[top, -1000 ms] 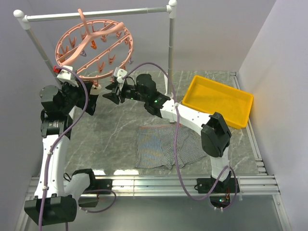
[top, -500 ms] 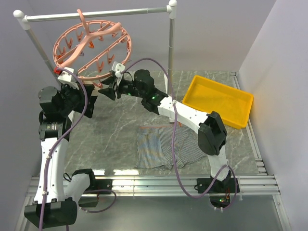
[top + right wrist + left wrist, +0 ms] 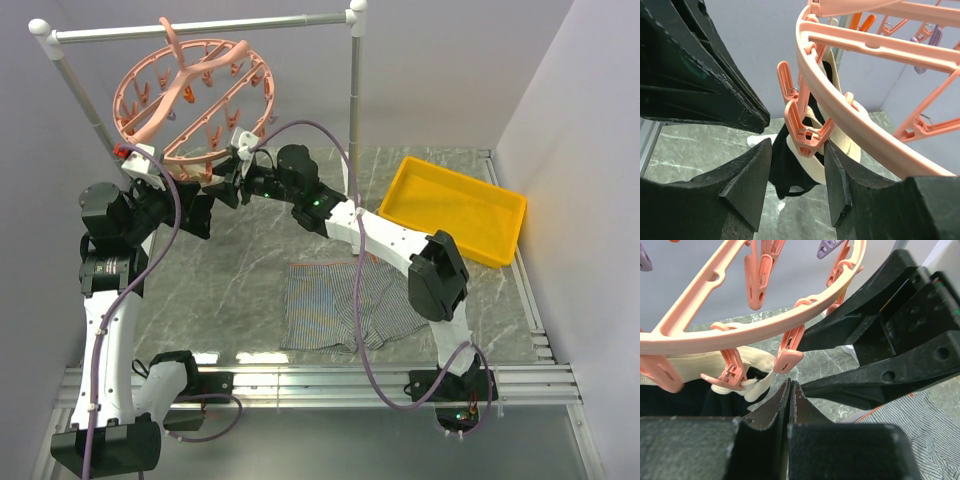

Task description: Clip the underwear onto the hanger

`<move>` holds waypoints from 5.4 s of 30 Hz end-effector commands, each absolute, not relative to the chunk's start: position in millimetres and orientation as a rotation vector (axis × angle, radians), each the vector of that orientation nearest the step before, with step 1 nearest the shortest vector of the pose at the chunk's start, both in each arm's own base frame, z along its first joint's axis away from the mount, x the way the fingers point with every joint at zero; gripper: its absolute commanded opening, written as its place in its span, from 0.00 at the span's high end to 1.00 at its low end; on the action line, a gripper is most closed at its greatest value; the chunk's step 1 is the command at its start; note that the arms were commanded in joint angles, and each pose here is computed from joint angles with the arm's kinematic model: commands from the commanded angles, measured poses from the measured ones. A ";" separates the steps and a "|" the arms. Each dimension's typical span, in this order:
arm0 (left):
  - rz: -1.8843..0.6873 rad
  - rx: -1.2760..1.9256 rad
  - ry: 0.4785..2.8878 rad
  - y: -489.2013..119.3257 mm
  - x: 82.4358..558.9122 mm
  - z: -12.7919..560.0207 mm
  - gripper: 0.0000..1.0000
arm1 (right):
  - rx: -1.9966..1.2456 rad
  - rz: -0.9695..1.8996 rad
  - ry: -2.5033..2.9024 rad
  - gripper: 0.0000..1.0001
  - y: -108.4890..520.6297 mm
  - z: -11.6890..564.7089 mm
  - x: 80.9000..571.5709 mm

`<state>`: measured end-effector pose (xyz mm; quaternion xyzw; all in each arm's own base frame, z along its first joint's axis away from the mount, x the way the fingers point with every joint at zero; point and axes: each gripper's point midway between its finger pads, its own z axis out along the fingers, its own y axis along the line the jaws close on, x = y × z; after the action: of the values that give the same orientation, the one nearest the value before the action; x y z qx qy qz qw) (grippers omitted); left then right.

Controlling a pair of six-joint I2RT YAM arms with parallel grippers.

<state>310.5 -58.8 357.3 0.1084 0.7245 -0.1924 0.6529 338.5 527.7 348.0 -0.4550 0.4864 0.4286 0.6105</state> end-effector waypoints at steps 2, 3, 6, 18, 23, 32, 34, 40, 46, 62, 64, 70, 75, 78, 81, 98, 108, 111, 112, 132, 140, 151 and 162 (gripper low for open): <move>-0.455 0.269 1.601 -64.5 303.9 372.6 0.94 | -1.001 0.979 1.068 0.44 532.9 370.1 343.0; -0.453 0.268 1.598 -64.3 303.6 373.7 0.93 | -0.994 0.968 1.071 0.43 532.0 369.5 346.8; -0.449 0.258 1.592 -63.1 304.5 376.0 0.86 | -0.983 0.956 1.076 0.43 532.1 369.0 348.4; -0.500 0.296 1.551 -71.9 308.3 386.0 0.79 | -0.985 0.962 1.061 0.43 531.9 370.9 342.7; -0.518 0.319 1.528 -75.6 312.1 391.3 0.80 | -1.025 0.989 1.040 0.46 533.1 370.8 334.2; -0.560 0.405 1.508 -91.1 313.3 390.9 0.83 | -1.070 1.034 1.018 0.51 534.2 372.6 321.6; -0.571 0.420 1.502 -94.4 311.6 390.8 0.84 | -1.068 1.035 1.015 0.53 533.0 374.9 322.3; -0.595 0.412 1.504 -97.1 311.9 391.7 0.93 | -1.043 1.038 1.033 0.54 532.5 375.5 324.9; -0.623 0.353 1.525 -95.8 311.6 386.7 0.99 | -0.945 1.065 1.099 0.52 525.8 380.3 334.5; -0.726 0.141 1.527 -88.3 298.9 403.7 0.65 | -0.944 1.220 1.142 0.92 523.0 389.2 327.3; -0.729 0.141 1.487 -83.5 293.7 415.9 0.61 | -0.959 1.274 1.158 0.96 521.9 386.2 324.2; -0.774 0.127 1.486 -80.7 286.1 416.0 0.50 | -0.969 1.414 1.212 1.00 517.5 383.6 324.9; -0.854 0.148 1.487 -88.5 283.0 407.1 0.42 | -0.991 1.520 1.234 1.00 516.8 384.6 318.7; -0.892 0.144 1.474 -90.4 286.3 407.9 0.37 | -1.001 1.565 1.250 1.00 517.1 380.3 314.4; -0.893 0.130 1.463 -88.5 291.1 407.8 0.36 | -0.991 1.575 1.266 1.00 517.3 377.0 312.4; -0.617 0.014 1.475 -54.8 308.1 408.2 0.56 | -0.768 1.106 1.381 1.00 509.2 362.8 349.6; -0.548 -0.017 1.500 -50.9 308.3 402.1 0.51 | -0.761 0.817 1.341 1.00 520.6 363.4 336.6; -0.540 -0.019 1.502 -52.0 309.9 402.0 0.49 | -0.753 0.722 1.332 1.00 521.4 362.6 339.3; -0.537 -0.023 1.506 -52.1 310.5 401.3 0.46 | -0.755 0.702 1.330 1.00 522.3 361.0 339.6; -0.474 -0.185 1.592 -31.8 340.0 379.4 0.93 | -0.821 0.725 1.293 0.85 537.5 357.9 322.6; -0.531 -0.138 1.591 -42.5 340.4 381.5 1.00 | -0.865 0.835 1.289 0.92 529.7 358.6 331.8; -0.592 -0.167 1.630 -49.1 333.0 376.8 0.72 | -0.816 0.634 1.219 1.00 525.6 359.8 351.4; -0.636 -0.355 1.708 -36.8 343.6 344.8 0.68 | -0.744 0.397 1.110 1.00 517.9 361.4 356.9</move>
<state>343.1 -39.6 353.6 -0.1235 0.7300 -0.2651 0.6177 350.0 526.2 325.9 -0.3865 0.5478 0.2125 0.7109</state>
